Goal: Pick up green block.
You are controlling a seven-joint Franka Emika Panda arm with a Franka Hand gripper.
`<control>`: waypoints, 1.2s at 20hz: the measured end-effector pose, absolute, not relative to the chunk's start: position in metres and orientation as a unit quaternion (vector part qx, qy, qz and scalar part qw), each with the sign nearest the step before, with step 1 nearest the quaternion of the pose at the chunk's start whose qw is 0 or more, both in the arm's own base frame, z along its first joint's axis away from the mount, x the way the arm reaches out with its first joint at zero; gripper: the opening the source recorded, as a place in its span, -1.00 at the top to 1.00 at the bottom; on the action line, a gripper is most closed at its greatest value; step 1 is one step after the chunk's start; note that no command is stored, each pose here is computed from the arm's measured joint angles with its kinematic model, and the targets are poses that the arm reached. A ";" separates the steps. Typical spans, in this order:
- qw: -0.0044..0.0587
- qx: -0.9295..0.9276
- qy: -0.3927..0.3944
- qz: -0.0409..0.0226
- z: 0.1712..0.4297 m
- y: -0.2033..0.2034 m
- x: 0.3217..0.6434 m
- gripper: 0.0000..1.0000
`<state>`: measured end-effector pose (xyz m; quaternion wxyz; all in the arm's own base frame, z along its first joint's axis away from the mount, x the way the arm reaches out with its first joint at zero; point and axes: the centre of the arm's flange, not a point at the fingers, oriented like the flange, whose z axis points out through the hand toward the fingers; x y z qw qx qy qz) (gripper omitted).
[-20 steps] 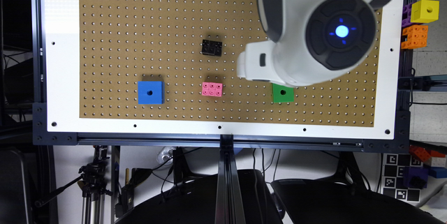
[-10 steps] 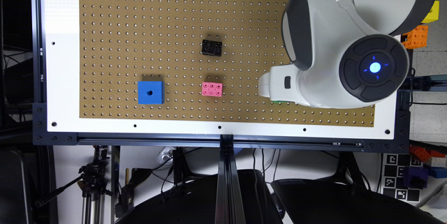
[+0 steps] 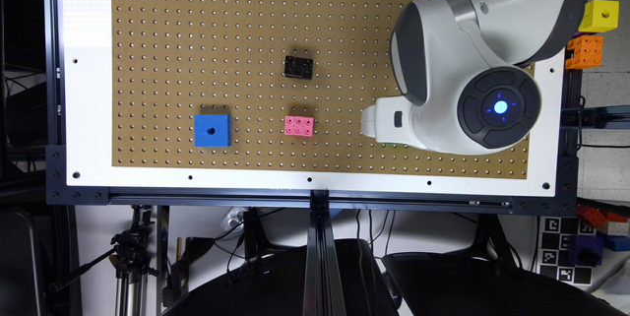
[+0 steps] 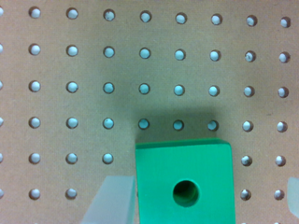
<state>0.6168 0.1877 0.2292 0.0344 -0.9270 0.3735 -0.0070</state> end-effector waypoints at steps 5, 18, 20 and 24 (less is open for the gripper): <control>0.032 -0.927 0.375 -0.002 0.205 0.187 0.616 -1.00; 0.031 -0.924 0.380 -0.009 0.207 0.177 0.623 -1.00; 0.033 -0.924 0.381 -0.012 0.209 0.177 0.627 -1.00; 0.033 -0.924 0.380 -0.010 0.197 0.179 0.632 -1.00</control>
